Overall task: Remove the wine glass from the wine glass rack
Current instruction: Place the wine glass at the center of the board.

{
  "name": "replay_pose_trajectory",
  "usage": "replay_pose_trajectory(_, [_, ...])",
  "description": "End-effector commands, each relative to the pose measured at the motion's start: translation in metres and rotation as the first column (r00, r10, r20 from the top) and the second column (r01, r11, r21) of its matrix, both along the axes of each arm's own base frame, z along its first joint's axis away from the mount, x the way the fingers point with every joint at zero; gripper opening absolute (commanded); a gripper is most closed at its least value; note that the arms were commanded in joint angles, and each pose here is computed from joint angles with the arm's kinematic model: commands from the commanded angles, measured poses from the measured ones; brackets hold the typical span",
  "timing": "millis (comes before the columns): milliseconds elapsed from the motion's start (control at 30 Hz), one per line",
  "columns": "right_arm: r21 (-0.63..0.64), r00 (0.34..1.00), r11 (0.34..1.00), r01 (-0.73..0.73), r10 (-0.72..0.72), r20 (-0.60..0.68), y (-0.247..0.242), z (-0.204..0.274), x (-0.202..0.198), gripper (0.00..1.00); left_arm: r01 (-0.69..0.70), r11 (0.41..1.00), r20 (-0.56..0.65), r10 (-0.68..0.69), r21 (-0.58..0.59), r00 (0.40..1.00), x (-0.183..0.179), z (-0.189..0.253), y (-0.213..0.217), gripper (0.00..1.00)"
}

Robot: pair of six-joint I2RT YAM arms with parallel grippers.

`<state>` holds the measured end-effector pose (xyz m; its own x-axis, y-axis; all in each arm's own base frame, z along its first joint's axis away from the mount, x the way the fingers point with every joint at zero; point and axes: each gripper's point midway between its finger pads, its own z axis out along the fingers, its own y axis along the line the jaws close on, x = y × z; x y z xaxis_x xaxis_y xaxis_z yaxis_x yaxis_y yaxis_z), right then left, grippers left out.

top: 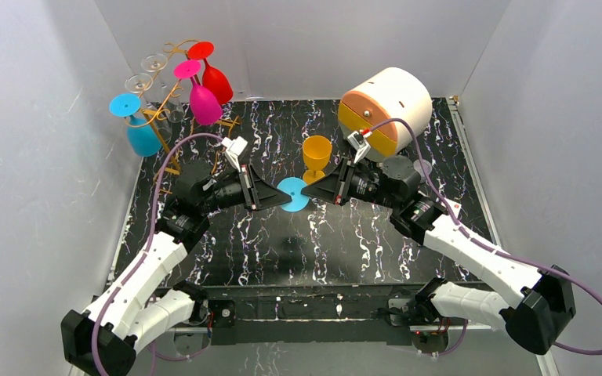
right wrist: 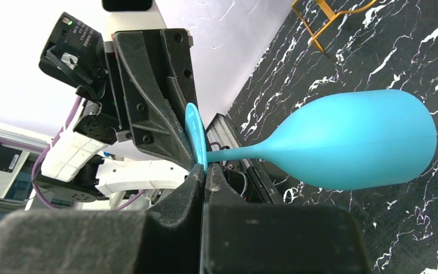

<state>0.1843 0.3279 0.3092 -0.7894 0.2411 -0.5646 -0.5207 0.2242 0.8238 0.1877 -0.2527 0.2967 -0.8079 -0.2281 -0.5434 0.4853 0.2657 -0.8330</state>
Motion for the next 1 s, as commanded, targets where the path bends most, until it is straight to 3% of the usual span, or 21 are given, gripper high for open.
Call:
replay_pose_trajectory(0, [0.04, 0.999, 0.999, -0.011, 0.009, 0.054, -0.001, 0.016, -0.004, 0.01, 0.061, 0.995, 0.054, -0.057, -0.076, 0.997, -0.012, 0.021, -0.003, 0.12])
replay_pose_trajectory(100, [0.045, 0.998, 0.999, -0.009, 0.006, 0.056, -0.002, 0.017, -0.004, 0.01, 0.084, 0.994, 0.053, -0.081, -0.062, 0.995, -0.016, 0.017, -0.003, 0.22])
replay_pose_trajectory(300, [0.046, 0.998, 0.999, -0.002, -0.001, 0.06, -0.002, 0.018, -0.003, 0.01, 0.118, 0.992, 0.048, -0.115, -0.054, 0.992, -0.019, 0.015, -0.005, 0.28])
replay_pose_trajectory(500, [0.044, 0.998, 0.999, 0.001, -0.004, 0.059, -0.002, 0.017, -0.002, 0.01, 0.135, 0.991, 0.008, -0.135, 0.016, 0.991, -0.019, -0.005, -0.005, 0.23])
replay_pose_trajectory(833, [0.039, 0.998, 0.999, -0.009, 0.007, 0.057, 0.0, 0.016, -0.002, 0.01, 0.118, 0.993, 0.018, -0.118, 0.018, 0.993, -0.015, 0.001, -0.005, 0.1])
replay_pose_trajectory(967, [0.037, 0.998, 0.999, -0.022, 0.02, 0.055, 0.0, 0.014, -0.004, 0.01, 0.113, 0.993, 0.038, -0.113, 0.018, 0.993, -0.014, 0.004, -0.005, 0.0])
